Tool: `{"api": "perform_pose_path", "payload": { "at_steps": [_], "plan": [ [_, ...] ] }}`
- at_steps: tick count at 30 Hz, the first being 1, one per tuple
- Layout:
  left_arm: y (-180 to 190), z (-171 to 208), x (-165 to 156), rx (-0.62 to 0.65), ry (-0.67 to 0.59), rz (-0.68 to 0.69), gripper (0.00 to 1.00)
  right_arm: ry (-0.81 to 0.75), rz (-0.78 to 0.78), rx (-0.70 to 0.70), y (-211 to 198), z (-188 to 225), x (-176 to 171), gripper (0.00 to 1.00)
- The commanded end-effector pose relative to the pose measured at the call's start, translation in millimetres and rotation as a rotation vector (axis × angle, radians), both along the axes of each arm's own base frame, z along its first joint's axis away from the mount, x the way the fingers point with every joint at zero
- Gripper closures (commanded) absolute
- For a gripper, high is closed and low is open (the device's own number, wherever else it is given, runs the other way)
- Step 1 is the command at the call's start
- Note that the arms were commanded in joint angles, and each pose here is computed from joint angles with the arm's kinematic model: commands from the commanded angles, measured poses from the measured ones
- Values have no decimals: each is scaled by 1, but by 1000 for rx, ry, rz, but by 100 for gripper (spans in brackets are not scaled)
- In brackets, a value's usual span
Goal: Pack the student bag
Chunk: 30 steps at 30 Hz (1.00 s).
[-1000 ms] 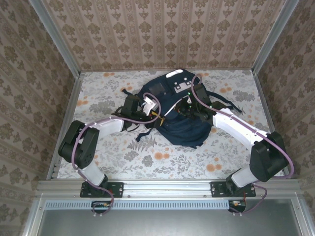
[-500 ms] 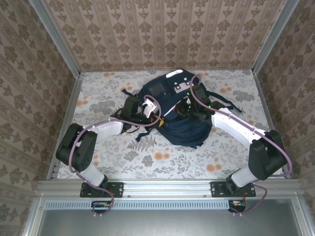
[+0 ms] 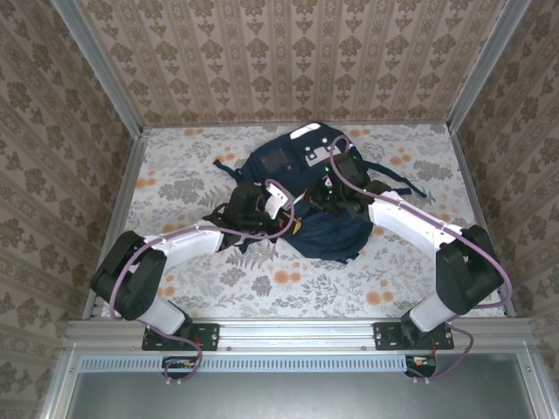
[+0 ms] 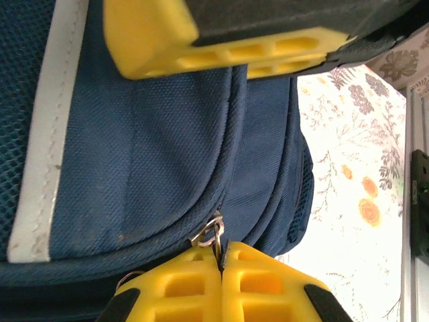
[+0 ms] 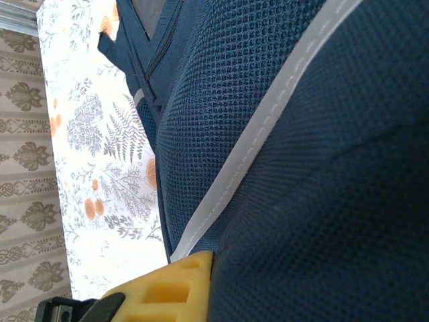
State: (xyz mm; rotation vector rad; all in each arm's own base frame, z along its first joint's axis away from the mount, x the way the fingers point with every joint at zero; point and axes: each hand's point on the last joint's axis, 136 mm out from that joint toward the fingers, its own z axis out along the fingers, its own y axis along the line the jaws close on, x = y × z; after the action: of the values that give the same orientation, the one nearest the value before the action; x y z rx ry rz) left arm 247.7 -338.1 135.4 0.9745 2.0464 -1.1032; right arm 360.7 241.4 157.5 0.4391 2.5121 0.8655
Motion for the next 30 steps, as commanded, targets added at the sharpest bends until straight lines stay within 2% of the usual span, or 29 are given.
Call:
{"api": "perform_pose_path", "payload": {
  "at_steps": [1, 3, 4, 8, 11, 13, 16, 19, 22, 26, 30],
  "plan": [
    [-25, 39, -3, -116, 16, 7, 100, -34, -28, -56, -11, 7, 2, 77],
    [-26, 38, 0, -119, 34, 37, 100, -52, -36, -80, -23, 15, -3, 68],
    [-26, 38, 2, -120, 47, 57, 95, -52, -39, -95, -30, 18, -6, 64],
    [-20, 38, 4, -96, 100, 85, 62, -38, -45, -164, -53, 15, -27, 52],
    [-5, 36, 7, -83, 129, 127, 44, -43, -32, -202, -64, 15, -42, 48],
    [9, 34, 12, -83, 149, 168, 38, -50, -16, -248, -69, 15, -52, 46],
    [37, 31, 25, -83, 176, 273, 31, -76, 14, -349, -71, 15, -65, 44],
    [69, 22, 44, -46, 204, 435, 26, -94, 67, -428, -59, 13, -73, 44],
    [95, 11, 57, 2, 241, 566, 25, -89, 107, -489, -40, 6, -76, 45],
    [112, 0, 66, 27, 288, 659, 22, -81, 120, -540, -12, -6, -73, 49],
    [122, -4, 70, 31, 314, 707, 21, -63, 118, -533, 14, -18, -70, 51]
  ]
}}
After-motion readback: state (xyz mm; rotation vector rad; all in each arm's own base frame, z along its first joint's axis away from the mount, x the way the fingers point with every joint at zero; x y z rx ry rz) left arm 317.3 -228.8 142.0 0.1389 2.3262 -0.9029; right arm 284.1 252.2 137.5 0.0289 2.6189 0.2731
